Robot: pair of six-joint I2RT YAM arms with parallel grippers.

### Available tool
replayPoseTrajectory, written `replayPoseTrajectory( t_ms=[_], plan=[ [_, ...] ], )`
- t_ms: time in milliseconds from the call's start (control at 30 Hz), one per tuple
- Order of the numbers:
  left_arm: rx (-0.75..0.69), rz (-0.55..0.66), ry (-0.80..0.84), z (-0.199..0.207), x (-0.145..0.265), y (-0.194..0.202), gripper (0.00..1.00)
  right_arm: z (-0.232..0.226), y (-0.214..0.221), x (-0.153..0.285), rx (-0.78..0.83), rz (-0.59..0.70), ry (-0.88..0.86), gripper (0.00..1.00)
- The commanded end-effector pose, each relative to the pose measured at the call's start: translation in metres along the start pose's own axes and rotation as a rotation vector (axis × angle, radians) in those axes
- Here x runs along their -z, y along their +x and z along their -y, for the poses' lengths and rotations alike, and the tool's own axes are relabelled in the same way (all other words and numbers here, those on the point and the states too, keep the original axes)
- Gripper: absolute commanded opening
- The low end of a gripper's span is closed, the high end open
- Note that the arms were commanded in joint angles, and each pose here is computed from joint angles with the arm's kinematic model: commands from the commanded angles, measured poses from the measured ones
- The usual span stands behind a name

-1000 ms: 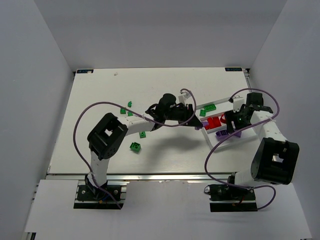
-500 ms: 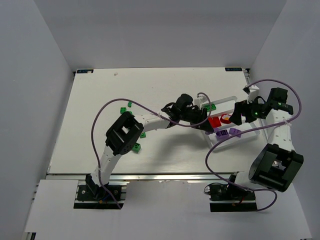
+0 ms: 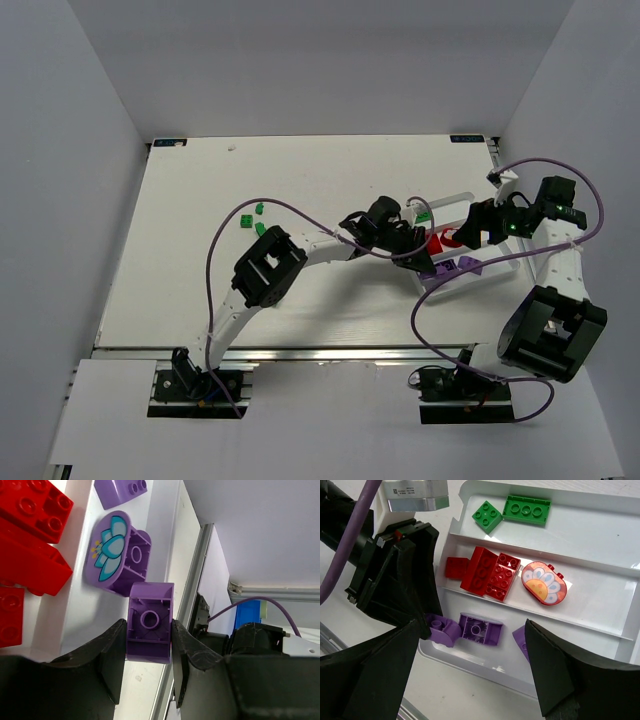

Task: Sort the legos into containers by color

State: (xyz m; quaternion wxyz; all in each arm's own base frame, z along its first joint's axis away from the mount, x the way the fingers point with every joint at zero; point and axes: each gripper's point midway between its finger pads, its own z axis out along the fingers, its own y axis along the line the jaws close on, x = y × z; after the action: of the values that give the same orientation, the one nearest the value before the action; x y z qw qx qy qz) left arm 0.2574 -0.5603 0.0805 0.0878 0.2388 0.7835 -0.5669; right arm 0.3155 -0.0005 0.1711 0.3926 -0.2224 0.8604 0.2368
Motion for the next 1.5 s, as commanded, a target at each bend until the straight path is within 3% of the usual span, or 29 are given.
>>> replayPoseTrajectory(
  t_ms=[0,67,133,167,200,567,733,867,967,1000,1067,1133,1200,1333,1400,1467],
  plan=[
    [-0.033,0.011,0.042,0.027,0.002,-0.012,0.23,-0.002,-0.004,-0.001,-0.004,0.031,-0.026,0.89],
    [-0.031,0.005,0.034,0.025,0.002,-0.011,0.26,-0.002,-0.004,-0.001,-0.007,0.034,-0.028,0.89],
    [-0.035,0.006,0.03,0.025,0.003,-0.011,0.37,-0.002,-0.003,-0.002,-0.011,0.035,-0.032,0.9],
    [-0.037,0.004,0.03,0.026,0.003,-0.011,0.84,-0.002,-0.003,-0.002,-0.009,0.036,-0.033,0.89],
    [-0.04,0.005,0.031,0.028,0.004,-0.012,0.98,-0.002,-0.002,-0.002,-0.013,0.035,-0.033,0.89],
    [-0.116,0.039,-0.012,0.049,0.022,-0.025,0.98,-0.01,-0.01,0.001,0.007,0.062,-0.065,0.89],
    [-0.174,0.139,-0.109,0.052,0.055,-0.054,0.98,-0.022,-0.021,0.006,0.059,0.102,-0.125,0.89],
    [-0.221,0.282,-0.179,0.071,0.111,-0.087,0.98,-0.038,-0.038,0.011,0.165,0.176,-0.212,0.89],
    [-0.23,0.353,-0.317,0.05,0.152,-0.095,0.98,-0.05,-0.05,0.014,0.305,0.228,-0.262,0.89],
    [-0.26,0.398,-0.34,0.063,0.174,-0.101,0.98,-0.056,-0.051,0.016,0.334,0.236,-0.281,0.89],
    [-0.212,0.44,-0.462,0.033,0.207,-0.094,0.98,-0.071,-0.059,0.015,0.521,0.312,-0.332,0.89],
    [-0.2,0.506,-0.504,0.039,0.243,-0.092,0.98,-0.092,-0.052,0.015,0.743,0.37,-0.393,0.89],
    [-0.129,0.549,-0.618,0.006,0.277,-0.076,0.98,-0.118,-0.041,-0.002,0.836,0.314,-0.5,0.9],
    [-0.048,0.658,-0.785,-0.007,0.345,-0.046,0.98,-0.156,-0.032,-0.042,0.937,0.193,-0.609,0.88],
    [0.014,0.72,-0.92,-0.027,0.376,-0.03,0.98,-0.179,-0.043,-0.071,0.998,0.155,-0.58,0.85],
    [0.036,0.79,-0.978,-0.02,0.403,-0.019,0.98,-0.203,-0.051,-0.097,1.096,0.152,-0.547,0.79]
  ],
)
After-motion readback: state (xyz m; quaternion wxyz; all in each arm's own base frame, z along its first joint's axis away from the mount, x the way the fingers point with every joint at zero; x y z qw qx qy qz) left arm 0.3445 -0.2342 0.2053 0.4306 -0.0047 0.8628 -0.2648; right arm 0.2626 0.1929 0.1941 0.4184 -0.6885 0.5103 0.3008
